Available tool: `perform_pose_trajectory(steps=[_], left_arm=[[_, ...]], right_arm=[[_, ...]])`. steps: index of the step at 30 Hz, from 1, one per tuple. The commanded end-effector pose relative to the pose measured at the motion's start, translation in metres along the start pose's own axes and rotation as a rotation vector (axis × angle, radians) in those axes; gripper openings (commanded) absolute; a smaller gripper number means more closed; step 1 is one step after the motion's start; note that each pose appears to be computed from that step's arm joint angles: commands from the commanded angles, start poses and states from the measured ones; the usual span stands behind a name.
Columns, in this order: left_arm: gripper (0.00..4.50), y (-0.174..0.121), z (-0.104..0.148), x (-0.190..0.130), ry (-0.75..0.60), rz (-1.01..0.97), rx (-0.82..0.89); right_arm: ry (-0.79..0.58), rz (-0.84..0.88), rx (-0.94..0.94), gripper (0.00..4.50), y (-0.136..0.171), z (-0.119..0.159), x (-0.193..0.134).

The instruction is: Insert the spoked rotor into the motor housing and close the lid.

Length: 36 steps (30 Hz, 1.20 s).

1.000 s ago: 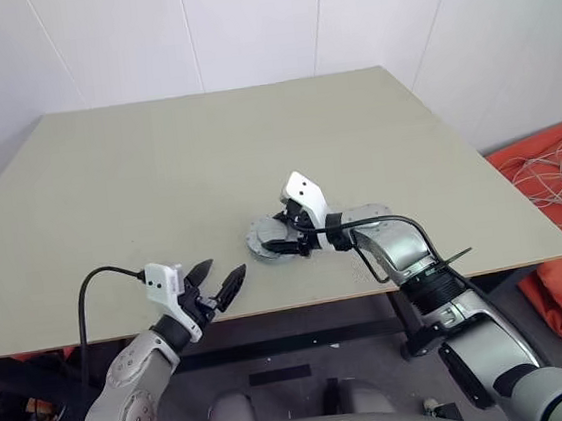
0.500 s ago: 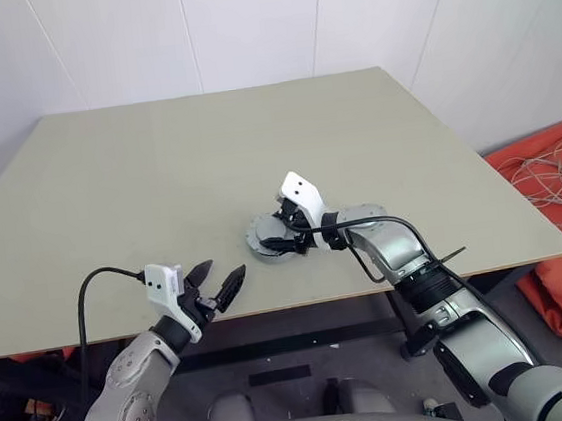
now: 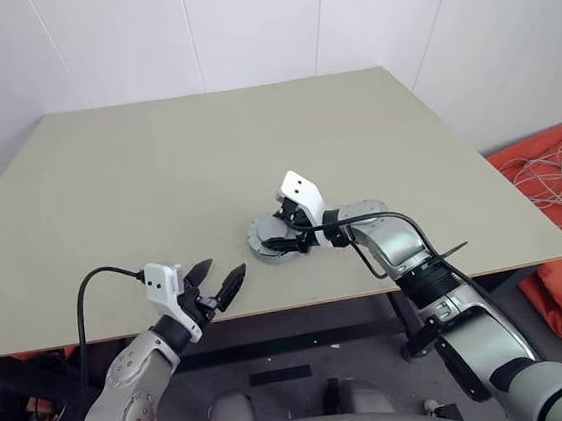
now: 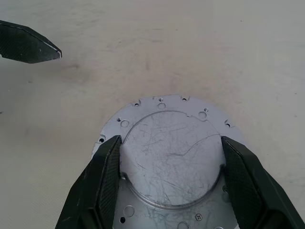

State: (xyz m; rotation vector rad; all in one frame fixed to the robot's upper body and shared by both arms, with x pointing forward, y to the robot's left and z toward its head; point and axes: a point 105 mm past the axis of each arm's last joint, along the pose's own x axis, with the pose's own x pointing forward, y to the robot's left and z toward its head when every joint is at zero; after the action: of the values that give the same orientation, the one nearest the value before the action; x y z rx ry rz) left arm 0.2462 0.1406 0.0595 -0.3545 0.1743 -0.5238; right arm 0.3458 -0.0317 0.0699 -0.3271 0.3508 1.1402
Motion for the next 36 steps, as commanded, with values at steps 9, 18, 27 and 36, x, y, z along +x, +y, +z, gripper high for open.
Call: perform_pose_trajectory(steps=[9, 18, 27, 36], left_arm=[[4.50, -0.008, 0.014, 0.000, -0.044, -0.027, 0.025], [4.50, -0.004, 0.017, 0.000, -0.033, -0.037, 0.063], [4.12, 0.002, 0.026, 0.032, -0.011, -0.149, 0.124], [1.49, 0.028, 0.034, 0.055, 0.040, -0.246, 0.208]], right_arm=[[0.025, -0.010, -0.025, 3.13, -0.006, -0.002, -0.004], [0.050, -0.009, -0.023, 3.13, -0.001, -0.005, -0.001], [0.055, -0.018, -0.020, 3.13, -0.001, -0.005, 0.001], [0.046, -0.026, -0.015, 3.13, 0.001, -0.003, 0.003]])
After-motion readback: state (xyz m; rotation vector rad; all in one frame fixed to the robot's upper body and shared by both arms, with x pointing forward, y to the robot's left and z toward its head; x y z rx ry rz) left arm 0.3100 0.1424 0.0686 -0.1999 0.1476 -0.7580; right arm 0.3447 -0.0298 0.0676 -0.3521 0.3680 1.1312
